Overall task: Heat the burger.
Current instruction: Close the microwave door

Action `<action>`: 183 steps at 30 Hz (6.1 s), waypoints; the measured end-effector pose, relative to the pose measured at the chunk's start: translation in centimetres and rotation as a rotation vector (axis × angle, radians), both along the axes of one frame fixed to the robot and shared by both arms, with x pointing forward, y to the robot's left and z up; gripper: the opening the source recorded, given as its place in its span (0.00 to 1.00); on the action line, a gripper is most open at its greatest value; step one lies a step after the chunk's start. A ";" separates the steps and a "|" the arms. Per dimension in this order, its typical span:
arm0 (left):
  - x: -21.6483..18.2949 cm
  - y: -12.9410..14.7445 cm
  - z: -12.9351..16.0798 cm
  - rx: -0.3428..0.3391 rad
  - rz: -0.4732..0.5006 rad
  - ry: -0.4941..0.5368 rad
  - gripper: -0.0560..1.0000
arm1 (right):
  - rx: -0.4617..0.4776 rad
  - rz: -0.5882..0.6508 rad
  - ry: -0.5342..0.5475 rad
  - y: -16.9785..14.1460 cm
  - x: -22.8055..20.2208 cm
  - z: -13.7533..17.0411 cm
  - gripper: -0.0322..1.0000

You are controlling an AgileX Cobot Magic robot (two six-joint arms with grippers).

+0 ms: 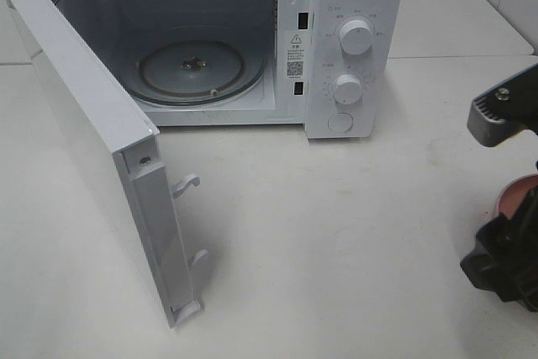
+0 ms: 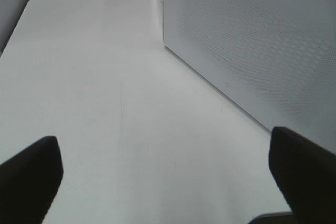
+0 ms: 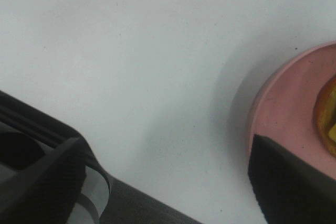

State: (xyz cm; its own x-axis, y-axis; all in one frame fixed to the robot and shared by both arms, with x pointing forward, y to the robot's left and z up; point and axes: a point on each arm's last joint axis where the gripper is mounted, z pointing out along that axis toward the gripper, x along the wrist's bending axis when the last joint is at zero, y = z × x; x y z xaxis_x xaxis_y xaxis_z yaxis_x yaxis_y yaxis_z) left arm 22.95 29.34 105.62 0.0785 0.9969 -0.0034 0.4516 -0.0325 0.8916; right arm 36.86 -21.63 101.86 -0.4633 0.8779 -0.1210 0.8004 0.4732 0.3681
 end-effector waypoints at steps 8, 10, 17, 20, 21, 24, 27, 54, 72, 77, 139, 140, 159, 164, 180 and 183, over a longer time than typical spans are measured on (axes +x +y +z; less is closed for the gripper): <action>0.0 0.0 0.0 0.000 0.000 0.000 0.99 | 0.010 0.008 0.032 -2.1 -3.0 1.6 0.80; 0.0 0.0 0.0 0.000 0.000 0.000 0.99 | 0.025 0.008 0.016 -2.5 -3.6 2.0 0.80; 0.0 0.0 0.0 0.000 0.000 0.000 0.99 | 0.119 0.000 -0.099 -4.1 -5.5 3.6 0.78; 0.0 0.0 0.0 0.000 0.000 0.000 0.99 | 0.155 -0.027 -0.155 -5.0 -6.3 4.1 0.78; 0.0 0.0 0.0 0.000 0.000 0.000 0.99 | 0.170 -0.045 -0.178 -5.4 -6.6 4.3 0.78; 0.0 0.0 0.0 0.000 0.000 0.000 0.99 | 0.221 -0.091 -0.273 -6.7 -8.1 4.9 0.78; 0.0 0.0 0.0 0.000 0.000 0.000 0.99 | 0.252 -0.127 -0.329 -7.3 -9.2 4.9 0.78; 0.0 0.0 0.0 0.000 0.000 0.000 0.99 | 0.363 -0.294 -0.616 -8.9 -13.7 3.3 0.77; 0.0 0.0 0.0 0.000 0.000 0.000 0.99 | 0.363 -0.294 -0.616 -8.9 -13.7 3.3 0.77; 0.0 0.0 0.0 0.000 0.000 0.000 0.99 | 0.363 -0.294 -0.616 -8.9 -13.7 3.3 0.77; 13.6 0.6 -1.6 0.020 0.040 -0.130 0.05 | 0.362 -0.296 -0.616 -8.9 -13.7 3.3 0.77; 13.6 0.6 -1.6 0.020 0.040 -0.130 0.05 | 0.362 -0.296 -0.616 -8.9 -13.7 3.3 0.77; 19.7 -1.2 -6.7 0.147 -0.085 -0.236 0.05 | 0.362 -0.296 -0.616 -8.9 -13.7 3.3 0.77; 20.3 -1.7 -7.4 0.102 -0.113 -0.230 0.05 | 0.362 -0.296 -0.616 -8.9 -13.7 3.3 0.77; 22.9 -6.1 -10.3 -0.067 -0.354 -0.189 0.05 | 0.362 -0.296 -0.616 -8.9 -13.7 3.3 0.77; 23.0 -7.2 -10.9 -0.111 -0.355 -0.186 0.05 | 0.362 -0.296 -0.616 -8.9 -13.7 3.3 0.77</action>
State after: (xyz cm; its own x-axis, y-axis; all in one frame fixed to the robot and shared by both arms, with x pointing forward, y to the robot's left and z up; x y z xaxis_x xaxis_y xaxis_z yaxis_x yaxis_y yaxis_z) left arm 45.98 22.14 94.69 0.4271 0.9020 -0.0628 0.2607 -0.0564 0.9638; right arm 23.18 -30.54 105.15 -0.1453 0.9887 0.0377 0.4752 0.0363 0.8791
